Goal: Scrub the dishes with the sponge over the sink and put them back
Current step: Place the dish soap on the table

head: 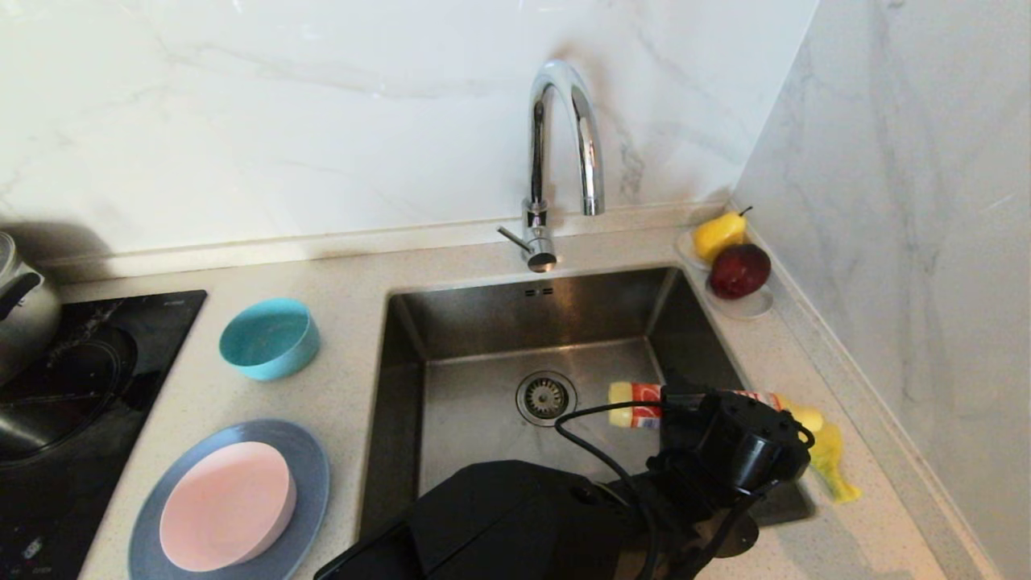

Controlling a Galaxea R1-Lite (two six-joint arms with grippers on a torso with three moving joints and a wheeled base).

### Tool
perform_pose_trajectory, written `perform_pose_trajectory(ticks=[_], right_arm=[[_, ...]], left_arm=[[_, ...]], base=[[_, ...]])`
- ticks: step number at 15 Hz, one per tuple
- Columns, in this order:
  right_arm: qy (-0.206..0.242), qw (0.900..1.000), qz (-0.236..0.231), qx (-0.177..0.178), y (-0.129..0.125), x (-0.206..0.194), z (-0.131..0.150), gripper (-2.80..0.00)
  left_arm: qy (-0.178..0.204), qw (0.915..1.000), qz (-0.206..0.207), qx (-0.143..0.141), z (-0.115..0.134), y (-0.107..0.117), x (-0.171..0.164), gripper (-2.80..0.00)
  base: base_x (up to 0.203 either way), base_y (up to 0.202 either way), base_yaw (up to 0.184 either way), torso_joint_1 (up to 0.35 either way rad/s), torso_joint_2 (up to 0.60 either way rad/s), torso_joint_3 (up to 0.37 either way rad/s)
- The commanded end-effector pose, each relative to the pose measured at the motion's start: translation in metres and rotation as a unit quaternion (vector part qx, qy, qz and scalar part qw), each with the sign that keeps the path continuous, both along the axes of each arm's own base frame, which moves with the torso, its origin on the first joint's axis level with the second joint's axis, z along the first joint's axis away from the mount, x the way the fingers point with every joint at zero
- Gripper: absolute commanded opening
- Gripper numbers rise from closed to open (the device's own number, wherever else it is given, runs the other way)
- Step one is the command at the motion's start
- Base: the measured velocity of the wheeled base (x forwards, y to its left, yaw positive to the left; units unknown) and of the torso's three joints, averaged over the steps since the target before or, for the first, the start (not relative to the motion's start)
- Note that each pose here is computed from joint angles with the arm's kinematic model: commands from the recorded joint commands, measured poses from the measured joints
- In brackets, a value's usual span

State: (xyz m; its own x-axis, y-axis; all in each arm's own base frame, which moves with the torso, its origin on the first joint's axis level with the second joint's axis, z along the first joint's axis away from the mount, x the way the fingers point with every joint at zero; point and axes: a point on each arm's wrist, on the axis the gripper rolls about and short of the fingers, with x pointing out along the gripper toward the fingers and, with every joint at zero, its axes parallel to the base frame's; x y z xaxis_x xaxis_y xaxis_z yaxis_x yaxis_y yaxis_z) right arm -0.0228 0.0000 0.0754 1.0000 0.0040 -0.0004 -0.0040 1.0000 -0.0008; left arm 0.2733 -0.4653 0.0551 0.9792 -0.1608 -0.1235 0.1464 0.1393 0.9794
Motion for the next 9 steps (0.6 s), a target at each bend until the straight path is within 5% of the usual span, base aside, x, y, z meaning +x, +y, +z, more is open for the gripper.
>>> perform_pose_trajectory(ticks=[1, 6, 9], right_arm=[[0.000, 1.000, 0.000, 0.000, 0.000, 0.000, 0.000, -2.80], [0.000, 1.000, 0.000, 0.000, 0.000, 0.000, 0.000, -2.80], [0.000, 1.000, 0.000, 0.000, 0.000, 0.000, 0.000, -2.80]], left_arm=[[-0.018, 0.9995, 0.000, -0.027, 0.015, 0.000, 0.000, -2.80], [-0.076, 0.9878, -0.004, -0.136, 0.064, 0.005, -0.002, -2.80], [-0.122, 0.9677, -0.016, -0.220, 0.110, 0.014, -0.009, -2.80]], base=[[0.000, 0.000, 0.000, 0.000, 0.00, 0.000], [0.000, 0.000, 0.000, 0.000, 0.00, 0.000], [0.000, 0.000, 0.000, 0.000, 0.00, 0.000]])
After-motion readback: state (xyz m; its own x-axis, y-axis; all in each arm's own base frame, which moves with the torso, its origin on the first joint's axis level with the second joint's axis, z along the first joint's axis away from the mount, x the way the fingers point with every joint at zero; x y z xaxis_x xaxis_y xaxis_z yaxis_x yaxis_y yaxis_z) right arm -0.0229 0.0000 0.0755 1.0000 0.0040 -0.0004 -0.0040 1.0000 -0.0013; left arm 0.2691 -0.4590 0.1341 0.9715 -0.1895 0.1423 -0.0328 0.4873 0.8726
